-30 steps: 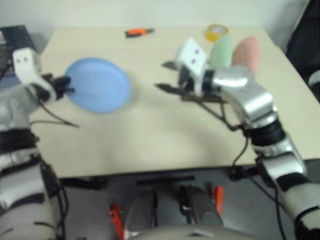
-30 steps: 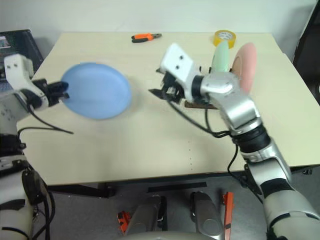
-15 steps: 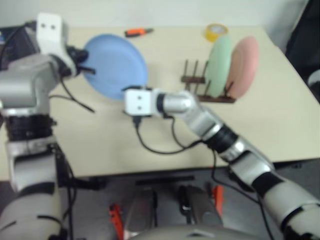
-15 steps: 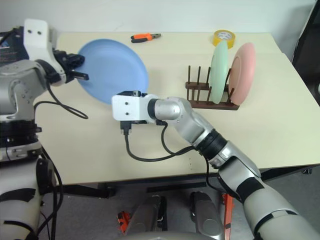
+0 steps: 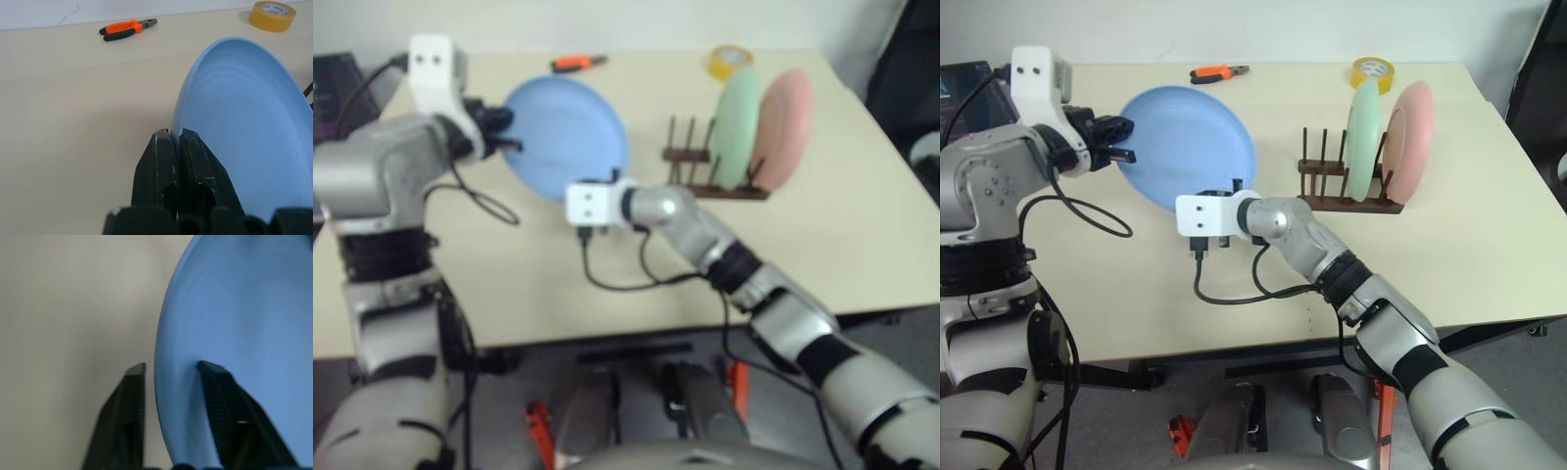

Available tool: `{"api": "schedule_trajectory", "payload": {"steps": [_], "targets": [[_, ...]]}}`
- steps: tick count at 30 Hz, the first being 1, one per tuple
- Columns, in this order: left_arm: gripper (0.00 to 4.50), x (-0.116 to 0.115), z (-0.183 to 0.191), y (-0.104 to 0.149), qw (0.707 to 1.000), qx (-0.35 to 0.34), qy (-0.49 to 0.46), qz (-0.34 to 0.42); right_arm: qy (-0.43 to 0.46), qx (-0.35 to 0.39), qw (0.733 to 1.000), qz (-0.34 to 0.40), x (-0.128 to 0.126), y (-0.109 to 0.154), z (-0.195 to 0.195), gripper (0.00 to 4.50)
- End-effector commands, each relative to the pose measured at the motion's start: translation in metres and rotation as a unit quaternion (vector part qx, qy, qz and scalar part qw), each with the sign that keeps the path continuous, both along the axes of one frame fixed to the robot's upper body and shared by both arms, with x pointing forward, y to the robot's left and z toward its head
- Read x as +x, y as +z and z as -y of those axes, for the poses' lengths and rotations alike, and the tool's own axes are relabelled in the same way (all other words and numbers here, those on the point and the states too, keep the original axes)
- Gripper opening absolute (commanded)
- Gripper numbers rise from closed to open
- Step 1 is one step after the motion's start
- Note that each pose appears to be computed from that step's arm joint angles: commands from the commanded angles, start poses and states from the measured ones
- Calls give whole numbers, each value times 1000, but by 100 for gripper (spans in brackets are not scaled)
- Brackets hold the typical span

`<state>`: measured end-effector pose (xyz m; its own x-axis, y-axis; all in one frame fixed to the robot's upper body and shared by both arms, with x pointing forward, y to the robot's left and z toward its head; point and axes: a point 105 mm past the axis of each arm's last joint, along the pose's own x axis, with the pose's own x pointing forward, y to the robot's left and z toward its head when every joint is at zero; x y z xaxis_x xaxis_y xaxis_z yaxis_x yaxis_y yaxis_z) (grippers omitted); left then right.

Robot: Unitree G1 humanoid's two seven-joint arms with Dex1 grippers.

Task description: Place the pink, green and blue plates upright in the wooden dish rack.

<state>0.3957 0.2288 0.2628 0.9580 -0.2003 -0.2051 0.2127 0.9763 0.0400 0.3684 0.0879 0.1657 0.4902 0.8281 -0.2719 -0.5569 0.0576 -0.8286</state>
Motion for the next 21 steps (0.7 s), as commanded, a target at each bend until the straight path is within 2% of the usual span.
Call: {"api": "schedule_trajectory", "payload": {"steps": [1, 2, 3, 10, 13, 17, 20, 21], "targets": [[0, -5, 5, 31, 999, -1, -14, 46, 2, 15, 999, 34, 2, 17, -3, 47], [0, -5, 6, 31, 999, -1, -16, 46, -1, 16, 999, 37, 3, 18, -2, 15], [0, -4, 5, 30, 999, 5, -14, 44, -3, 17, 999, 41, 4, 19, -2, 2], [0, -4, 5, 26, 998, 46, -13, 42, -7, 41, 997, 61, 7, 30, -1, 2], [75, -4, 1, 34, 998, 34, -6, 57, -1, 53, 997, 63, 6, 33, -1, 0], [217, -6, -9, 46, 997, 31, 5, 75, 8, 67, 995, 66, 3, 37, -2, 0], [321, -18, -13, 77, 991, 4, -27, 132, 20, 81, 995, 55, -1, 41, -4, 0], [321, -25, -13, 88, 987, -1, -45, 154, 24, 86, 995, 51, -2, 42, -5, 0]]}}
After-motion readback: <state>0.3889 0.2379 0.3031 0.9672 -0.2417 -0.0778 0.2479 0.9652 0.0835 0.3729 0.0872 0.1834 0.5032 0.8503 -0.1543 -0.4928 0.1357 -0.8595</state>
